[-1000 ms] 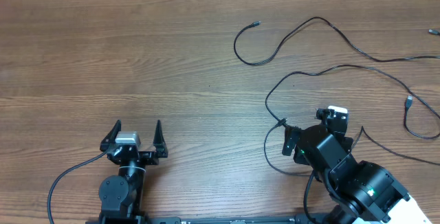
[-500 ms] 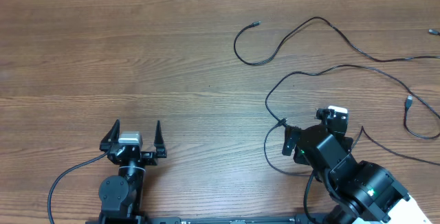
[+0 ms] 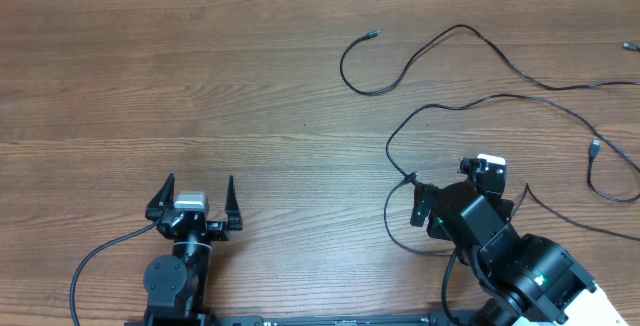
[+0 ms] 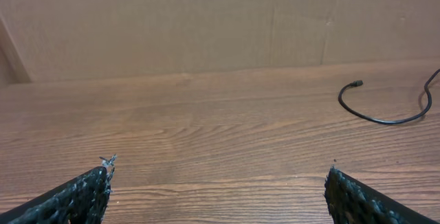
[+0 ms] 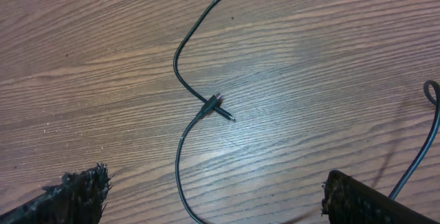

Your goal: Untangle cables

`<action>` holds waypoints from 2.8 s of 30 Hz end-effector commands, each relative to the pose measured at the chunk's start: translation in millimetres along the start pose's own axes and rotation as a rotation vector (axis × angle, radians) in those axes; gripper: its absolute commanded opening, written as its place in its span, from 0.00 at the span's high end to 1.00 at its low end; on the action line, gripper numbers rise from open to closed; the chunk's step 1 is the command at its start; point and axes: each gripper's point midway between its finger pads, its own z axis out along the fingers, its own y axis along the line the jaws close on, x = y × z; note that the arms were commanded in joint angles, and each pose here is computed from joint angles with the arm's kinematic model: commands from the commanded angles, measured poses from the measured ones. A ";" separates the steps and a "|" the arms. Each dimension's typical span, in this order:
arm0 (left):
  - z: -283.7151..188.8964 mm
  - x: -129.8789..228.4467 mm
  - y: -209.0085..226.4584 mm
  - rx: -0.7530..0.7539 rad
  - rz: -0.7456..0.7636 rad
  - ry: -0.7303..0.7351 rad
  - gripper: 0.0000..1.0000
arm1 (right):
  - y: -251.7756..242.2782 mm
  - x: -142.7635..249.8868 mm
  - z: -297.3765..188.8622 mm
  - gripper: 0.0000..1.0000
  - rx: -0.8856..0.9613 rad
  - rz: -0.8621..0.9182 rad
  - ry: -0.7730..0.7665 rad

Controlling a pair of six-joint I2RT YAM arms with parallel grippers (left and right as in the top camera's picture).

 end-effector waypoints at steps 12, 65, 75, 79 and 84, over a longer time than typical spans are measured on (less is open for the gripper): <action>-0.3 -0.7 0.6 -0.001 0.015 -0.006 0.00 | 2.7 -9.1 -6.0 0.00 -0.014 0.010 -0.026; -0.3 -0.7 0.6 -0.001 0.015 -0.006 0.01 | -85.9 -62.7 18.1 0.00 -0.201 0.427 -0.766; -0.3 -0.7 0.6 -0.001 0.015 -0.006 0.00 | -95.8 -54.1 24.5 0.00 -0.188 0.390 -0.834; -0.3 -0.7 0.6 -0.001 0.015 -0.006 0.00 | -95.8 -54.0 24.7 0.00 -0.184 0.381 -0.835; -0.3 -0.7 0.5 -0.001 0.015 -0.006 0.00 | -95.9 -53.6 25.2 0.00 -0.180 0.375 -0.833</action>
